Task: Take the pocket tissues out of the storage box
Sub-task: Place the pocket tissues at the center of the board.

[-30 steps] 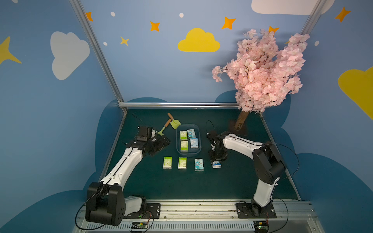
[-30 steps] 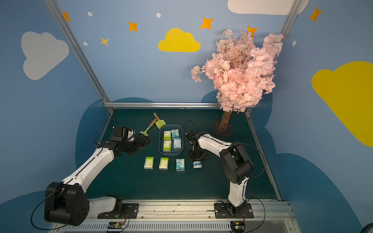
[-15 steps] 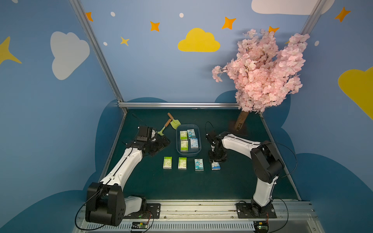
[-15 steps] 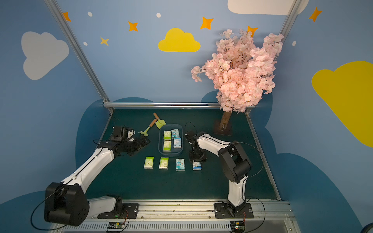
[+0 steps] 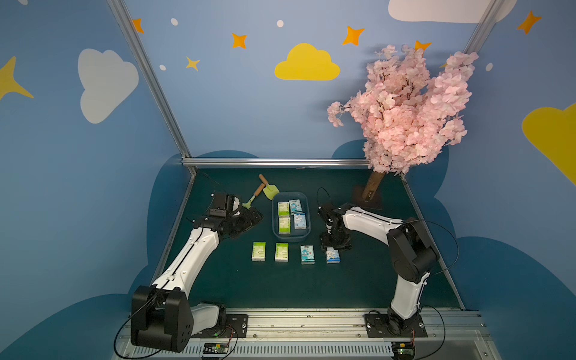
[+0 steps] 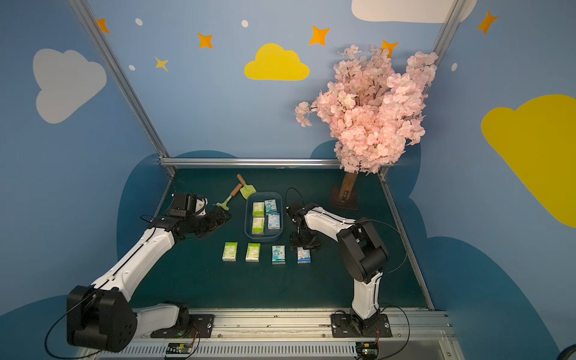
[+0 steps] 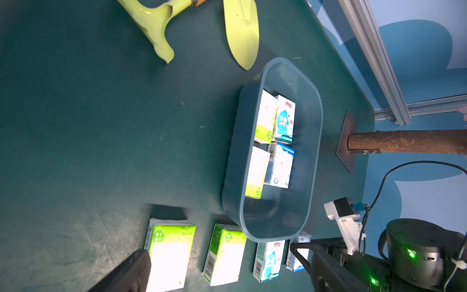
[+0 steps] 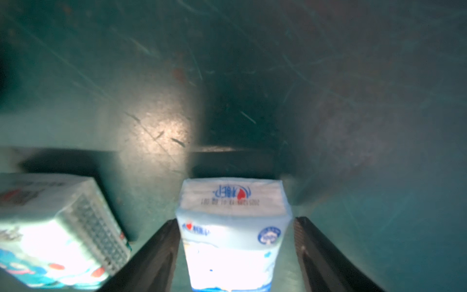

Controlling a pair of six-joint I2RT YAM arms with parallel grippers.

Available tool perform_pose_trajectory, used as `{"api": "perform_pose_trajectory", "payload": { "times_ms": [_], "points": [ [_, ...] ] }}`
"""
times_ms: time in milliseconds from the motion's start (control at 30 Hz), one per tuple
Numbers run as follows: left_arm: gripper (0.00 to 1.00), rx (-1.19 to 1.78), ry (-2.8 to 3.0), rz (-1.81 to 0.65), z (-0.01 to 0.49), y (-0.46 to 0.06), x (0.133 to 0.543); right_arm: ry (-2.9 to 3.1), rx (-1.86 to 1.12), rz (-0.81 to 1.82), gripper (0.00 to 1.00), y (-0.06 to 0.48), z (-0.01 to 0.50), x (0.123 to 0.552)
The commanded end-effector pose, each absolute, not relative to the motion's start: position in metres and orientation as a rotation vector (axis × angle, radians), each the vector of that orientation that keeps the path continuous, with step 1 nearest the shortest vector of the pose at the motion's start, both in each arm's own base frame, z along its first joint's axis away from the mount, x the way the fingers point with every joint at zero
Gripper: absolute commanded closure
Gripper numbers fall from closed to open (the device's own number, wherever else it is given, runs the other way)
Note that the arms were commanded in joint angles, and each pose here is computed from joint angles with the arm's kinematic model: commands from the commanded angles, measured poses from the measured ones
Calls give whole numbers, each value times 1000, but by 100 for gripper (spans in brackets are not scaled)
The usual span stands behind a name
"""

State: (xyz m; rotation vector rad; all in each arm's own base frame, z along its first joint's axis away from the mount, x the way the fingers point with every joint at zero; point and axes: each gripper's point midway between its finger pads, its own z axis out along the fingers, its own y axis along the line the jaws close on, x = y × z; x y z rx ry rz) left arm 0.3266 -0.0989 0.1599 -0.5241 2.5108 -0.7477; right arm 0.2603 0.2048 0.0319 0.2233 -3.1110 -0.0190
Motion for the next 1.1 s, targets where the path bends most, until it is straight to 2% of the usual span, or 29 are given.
{"api": "perform_pose_trajectory", "payload": {
  "times_ms": [0, 233, 500, 767, 1067],
  "points": [
    [0, -466, 2496, -742, 173, -102, 327, -3187, 257, -6, 19, 202, 64, 269],
    [0, -369, 2515, -708, 178, -115, 328, -3326, 303, 35, 12, 191, 108, 285],
    [0, -237, 2548, -488, 186, -132, 332, -3539, 314, 132, 2, 168, 172, 308],
    [0, -107, 2596, -377, 179, -164, 336, -3686, 293, 134, 2, 149, 212, 318],
    [0, 27, 2690, -358, 157, -203, 346, -4029, 392, -284, 2, 149, 265, 315]
  ]
}}
